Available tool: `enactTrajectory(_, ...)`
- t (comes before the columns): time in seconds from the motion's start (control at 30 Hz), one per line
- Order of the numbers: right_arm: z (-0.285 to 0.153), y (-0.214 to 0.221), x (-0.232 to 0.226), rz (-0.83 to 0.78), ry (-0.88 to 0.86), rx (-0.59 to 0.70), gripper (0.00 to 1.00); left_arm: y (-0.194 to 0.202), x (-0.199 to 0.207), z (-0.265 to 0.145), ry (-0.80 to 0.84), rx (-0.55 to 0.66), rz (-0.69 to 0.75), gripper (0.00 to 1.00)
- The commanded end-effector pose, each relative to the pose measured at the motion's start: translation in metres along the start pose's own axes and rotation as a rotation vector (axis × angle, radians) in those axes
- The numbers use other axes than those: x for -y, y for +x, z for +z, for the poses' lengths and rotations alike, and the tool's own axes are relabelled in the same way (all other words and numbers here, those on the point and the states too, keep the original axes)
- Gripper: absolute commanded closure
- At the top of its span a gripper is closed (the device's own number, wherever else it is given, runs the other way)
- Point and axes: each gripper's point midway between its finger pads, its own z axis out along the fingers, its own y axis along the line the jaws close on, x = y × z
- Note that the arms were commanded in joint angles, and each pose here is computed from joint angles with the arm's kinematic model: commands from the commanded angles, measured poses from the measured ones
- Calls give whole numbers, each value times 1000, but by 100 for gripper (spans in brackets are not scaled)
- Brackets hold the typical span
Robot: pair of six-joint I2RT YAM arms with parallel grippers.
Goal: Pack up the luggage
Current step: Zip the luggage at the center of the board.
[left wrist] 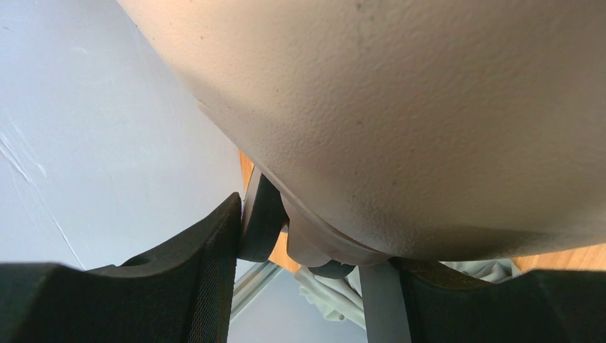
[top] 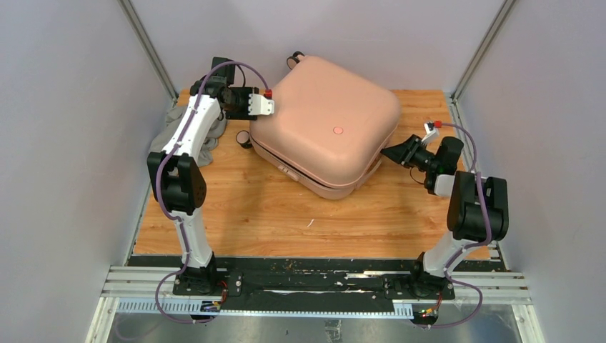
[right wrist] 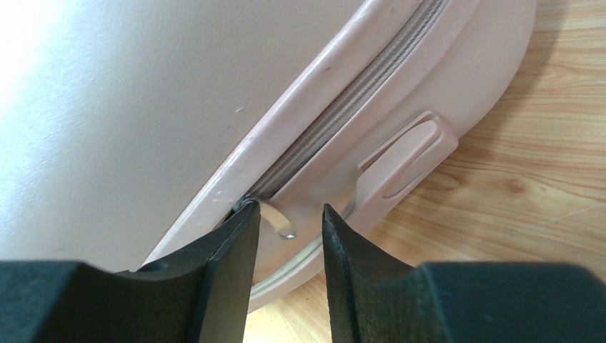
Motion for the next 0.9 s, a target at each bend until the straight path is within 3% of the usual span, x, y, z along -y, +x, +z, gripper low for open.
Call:
enactTrajectory(0.0, -3, 1, -25, -87, -37, -3, 59, -31, -38, -31, -149, 86, -57, 100)
enactTrajectory(0.87, 6, 19, -3, -18, -63, -70, 64, -32, -40, -32, -156, 89, -74, 100)
